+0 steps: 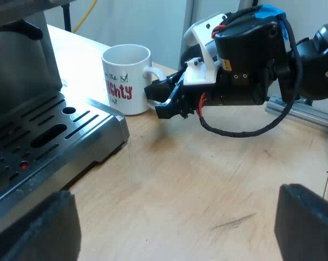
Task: Remove mug from coffee machine
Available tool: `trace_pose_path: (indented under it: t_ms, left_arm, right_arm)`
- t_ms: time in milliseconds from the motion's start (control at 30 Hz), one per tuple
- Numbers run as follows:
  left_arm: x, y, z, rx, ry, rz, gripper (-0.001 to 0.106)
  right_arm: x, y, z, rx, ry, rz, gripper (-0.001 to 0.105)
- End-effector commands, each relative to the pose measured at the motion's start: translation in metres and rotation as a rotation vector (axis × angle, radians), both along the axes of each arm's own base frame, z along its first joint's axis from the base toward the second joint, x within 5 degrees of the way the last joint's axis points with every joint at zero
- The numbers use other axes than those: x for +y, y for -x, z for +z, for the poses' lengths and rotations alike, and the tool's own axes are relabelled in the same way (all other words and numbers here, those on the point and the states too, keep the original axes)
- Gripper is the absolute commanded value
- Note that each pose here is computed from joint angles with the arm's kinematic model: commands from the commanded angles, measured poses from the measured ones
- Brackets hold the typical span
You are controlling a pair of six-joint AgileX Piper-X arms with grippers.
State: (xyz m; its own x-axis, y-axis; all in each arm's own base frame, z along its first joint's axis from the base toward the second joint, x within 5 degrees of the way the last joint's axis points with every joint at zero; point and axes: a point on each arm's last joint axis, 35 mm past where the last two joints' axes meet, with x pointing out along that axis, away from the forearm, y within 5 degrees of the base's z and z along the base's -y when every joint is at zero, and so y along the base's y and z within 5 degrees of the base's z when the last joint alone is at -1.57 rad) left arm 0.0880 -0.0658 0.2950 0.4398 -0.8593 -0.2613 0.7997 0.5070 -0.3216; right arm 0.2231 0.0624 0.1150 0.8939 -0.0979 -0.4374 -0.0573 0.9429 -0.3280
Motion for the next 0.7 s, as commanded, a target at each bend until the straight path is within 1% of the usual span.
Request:
trace_pose_path:
  t_ms: [33, 100, 167, 233, 267, 300, 333, 400, 433, 500, 533, 600, 633, 700]
  left_arm:
    - [-0.0005, 0.0000, 0.0025, -0.009, 0.009, -0.003, 0.079]
    - [-0.0005, 0.0000, 0.0025, -0.009, 0.009, -0.003, 0.079]
    - [-0.0005, 0.0000, 0.0025, -0.009, 0.009, -0.003, 0.079]
    - [-0.0005, 0.0000, 0.0025, -0.009, 0.009, -0.003, 0.079]
    - [-0.0005, 0.0000, 0.0025, -0.009, 0.009, -0.003, 0.079]
    - [-0.0005, 0.0000, 0.0025, -0.009, 0.009, -0.003, 0.079]
    - [-0.0005, 0.0000, 0.0025, -0.009, 0.009, -0.003, 0.079]
    - [-0.0005, 0.0000, 0.0025, -0.009, 0.009, -0.003, 0.079]
    - [-0.0005, 0.0000, 0.0025, -0.009, 0.009, -0.003, 0.079]
    - [-0.0005, 0.0000, 0.0025, -0.009, 0.009, -0.003, 0.079]
    - [-0.0005, 0.0000, 0.0025, -0.009, 0.009, -0.003, 0.079]
    - [-0.0005, 0.0000, 0.0025, -0.009, 0.009, -0.003, 0.079]
    - [-0.0005, 0.0000, 0.0025, -0.009, 0.009, -0.003, 0.079]
    - [-0.0005, 0.0000, 0.0025, -0.009, 0.009, -0.003, 0.079]
  right_arm:
    - [0.0000, 0.0012, -0.0034, 0.037, 0.012, 0.018, 0.000]
    - [0.0001, 0.0015, -0.0039, 0.044, 0.012, 0.022, 0.000]
    - [0.0010, 0.0025, -0.0059, 0.067, -0.001, 0.052, 0.000]
    - [0.0011, 0.0035, -0.0077, 0.086, -0.003, 0.064, 0.002]
    - [0.0010, 0.0045, -0.0093, 0.105, 0.000, 0.068, 0.007]
    - [0.0008, 0.0053, -0.0106, 0.118, 0.003, 0.070, 0.014]
    - [0.0007, 0.0057, -0.0111, 0.124, 0.004, 0.071, 0.019]
    - [0.0005, 0.0065, -0.0123, 0.137, 0.006, 0.073, 0.036]
    - [0.0005, 0.0066, -0.0125, 0.140, 0.007, 0.073, 0.038]
    - [0.0004, 0.0069, -0.0129, 0.144, 0.006, 0.072, 0.048]
    - [0.0004, 0.0069, -0.0126, 0.143, 0.006, 0.072, 0.049]
    - [0.0000, 0.0079, -0.0130, 0.153, -0.020, 0.054, 0.054]
    - [-0.0001, 0.0083, -0.0132, 0.157, -0.024, 0.050, 0.055]
    - [-0.0011, 0.0111, -0.0132, 0.184, -0.054, 0.025, 0.060]
